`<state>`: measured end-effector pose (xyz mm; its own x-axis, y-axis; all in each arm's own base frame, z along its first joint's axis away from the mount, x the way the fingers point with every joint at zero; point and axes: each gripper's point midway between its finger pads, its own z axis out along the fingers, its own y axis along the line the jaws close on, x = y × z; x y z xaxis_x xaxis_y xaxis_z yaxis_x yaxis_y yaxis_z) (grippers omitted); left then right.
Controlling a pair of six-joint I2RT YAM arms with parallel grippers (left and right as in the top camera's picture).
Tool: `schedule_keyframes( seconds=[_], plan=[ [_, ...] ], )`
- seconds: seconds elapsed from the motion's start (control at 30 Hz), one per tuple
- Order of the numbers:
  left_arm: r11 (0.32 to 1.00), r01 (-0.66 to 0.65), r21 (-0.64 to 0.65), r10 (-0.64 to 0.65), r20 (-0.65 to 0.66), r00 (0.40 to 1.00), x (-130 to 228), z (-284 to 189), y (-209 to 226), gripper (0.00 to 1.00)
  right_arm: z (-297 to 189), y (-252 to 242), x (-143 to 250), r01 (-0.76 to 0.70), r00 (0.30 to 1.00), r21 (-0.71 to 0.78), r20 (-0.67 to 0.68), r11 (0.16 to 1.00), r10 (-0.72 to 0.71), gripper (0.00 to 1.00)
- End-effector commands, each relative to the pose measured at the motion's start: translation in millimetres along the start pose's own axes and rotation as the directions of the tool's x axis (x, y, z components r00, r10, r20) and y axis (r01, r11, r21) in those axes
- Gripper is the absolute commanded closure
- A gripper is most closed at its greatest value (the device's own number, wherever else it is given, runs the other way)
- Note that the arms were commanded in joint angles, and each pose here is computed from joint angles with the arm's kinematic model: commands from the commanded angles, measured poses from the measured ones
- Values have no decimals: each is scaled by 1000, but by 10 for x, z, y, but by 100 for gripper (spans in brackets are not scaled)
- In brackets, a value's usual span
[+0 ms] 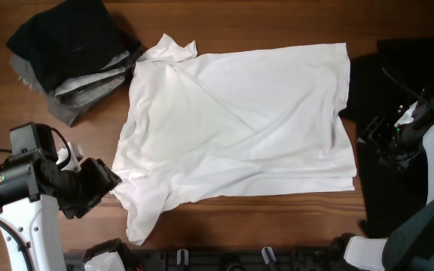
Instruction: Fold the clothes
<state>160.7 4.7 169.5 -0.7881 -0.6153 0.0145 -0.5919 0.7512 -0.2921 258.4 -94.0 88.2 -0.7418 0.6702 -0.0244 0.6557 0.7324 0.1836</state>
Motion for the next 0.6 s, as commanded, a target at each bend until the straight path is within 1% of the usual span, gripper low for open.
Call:
schedule_keyframes(
  seconds=[0.0,0.03,0.07,0.1,0.17,0.23,0.27,0.3,0.37,0.47,0.57],
  plan=[
    [998,-49,42,42,149,988,-394,-48,-134,46,52,-54,-9,-12,1000,23,-1,1000,12,26],
    [992,-116,53,102,216,971,-578,-54,-220,54,52,-50,-25,-11,1000,21,6,1000,11,25],
    [983,-173,58,152,266,952,-736,-36,-306,67,52,-47,-32,-9,1000,20,8,1000,9,25],
    [976,-207,62,180,292,939,-838,0,-371,78,52,-47,-34,-9,1000,20,9,1000,9,25],
    [956,-286,64,251,323,912,-1045,166,-543,95,52,-33,-31,-10,1000,12,7,1000,10,25],
    [913,-405,49,371,313,874,-1200,445,-753,96,53,-17,-35,-8,1000,4,8,1000,8,26],
    [880,-474,42,442,297,847,-1274,646,-889,96,53,-17,-35,-8,1000,4,8,1000,8,31],
    [858,-512,37,482,285,828,-1317,789,-968,96,53,-17,-35,-8,1000,4,8,1000,8,34],
    [822,-568,36,542,254,801,-1391,1133,-1106,96,53,-17,-32,-6,1000,4,7,1000,6,44],
    [801,-598,42,575,227,786,-1524,1667,-1228,96,52,29,-12,-4,1000,-23,-4,1000,4,61],
    [786,-613,81,586,222,780,-1587,2035,-1307,96,47,127,-3,53,999,-80,-8,995,-53,74]
  ],
)
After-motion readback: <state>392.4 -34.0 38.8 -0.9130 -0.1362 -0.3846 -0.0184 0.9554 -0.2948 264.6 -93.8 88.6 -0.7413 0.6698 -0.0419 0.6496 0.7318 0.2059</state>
